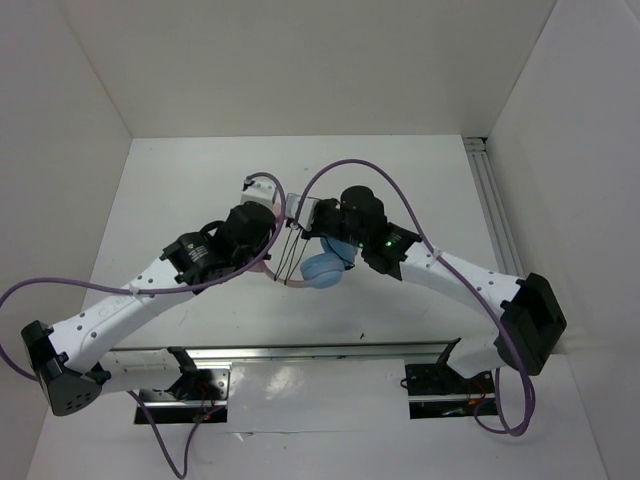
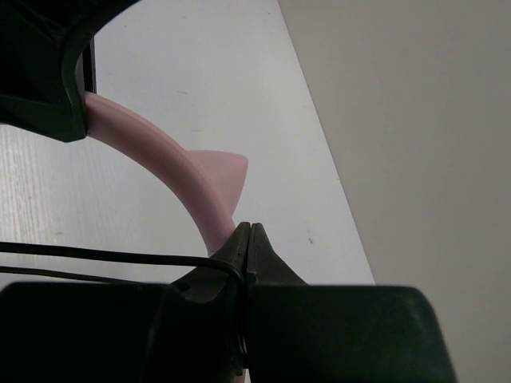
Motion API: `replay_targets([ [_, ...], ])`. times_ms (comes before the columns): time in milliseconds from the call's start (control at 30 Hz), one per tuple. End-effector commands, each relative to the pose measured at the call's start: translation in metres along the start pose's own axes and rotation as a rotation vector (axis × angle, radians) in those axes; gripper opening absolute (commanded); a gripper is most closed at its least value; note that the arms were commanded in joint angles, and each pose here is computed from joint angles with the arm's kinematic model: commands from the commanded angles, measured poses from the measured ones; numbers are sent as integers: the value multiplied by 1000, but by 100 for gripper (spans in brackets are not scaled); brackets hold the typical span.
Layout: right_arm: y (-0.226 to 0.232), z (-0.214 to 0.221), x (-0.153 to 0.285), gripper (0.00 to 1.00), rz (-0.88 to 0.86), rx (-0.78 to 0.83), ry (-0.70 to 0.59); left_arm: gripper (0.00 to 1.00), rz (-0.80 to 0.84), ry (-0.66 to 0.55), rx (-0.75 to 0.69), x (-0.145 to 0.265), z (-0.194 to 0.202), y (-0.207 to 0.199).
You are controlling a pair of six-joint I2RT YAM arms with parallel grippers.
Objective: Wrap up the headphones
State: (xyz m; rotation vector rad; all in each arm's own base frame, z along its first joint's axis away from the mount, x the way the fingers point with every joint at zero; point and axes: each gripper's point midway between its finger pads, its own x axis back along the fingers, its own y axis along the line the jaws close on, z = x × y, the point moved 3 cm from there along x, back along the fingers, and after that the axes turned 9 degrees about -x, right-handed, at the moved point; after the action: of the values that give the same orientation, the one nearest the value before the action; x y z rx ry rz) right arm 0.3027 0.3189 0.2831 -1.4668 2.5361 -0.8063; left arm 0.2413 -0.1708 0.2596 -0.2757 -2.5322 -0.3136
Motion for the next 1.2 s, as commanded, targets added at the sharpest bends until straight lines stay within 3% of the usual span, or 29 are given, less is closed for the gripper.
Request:
replay_targets([
  [0,-56,-41,20,0,249,99,-154,0,52,51,-41,11,8,-4],
  [267,-72,-52,30,0,265,146,-205,0,90,127,-85,4,28,-12],
  [767,-108,-34,48,0,339,222,-189,0,234,69,-137,24,23,-23],
  [1167,-120,-31,48,14,341,241,-167,0,201,72,-161,29,23,-13],
])
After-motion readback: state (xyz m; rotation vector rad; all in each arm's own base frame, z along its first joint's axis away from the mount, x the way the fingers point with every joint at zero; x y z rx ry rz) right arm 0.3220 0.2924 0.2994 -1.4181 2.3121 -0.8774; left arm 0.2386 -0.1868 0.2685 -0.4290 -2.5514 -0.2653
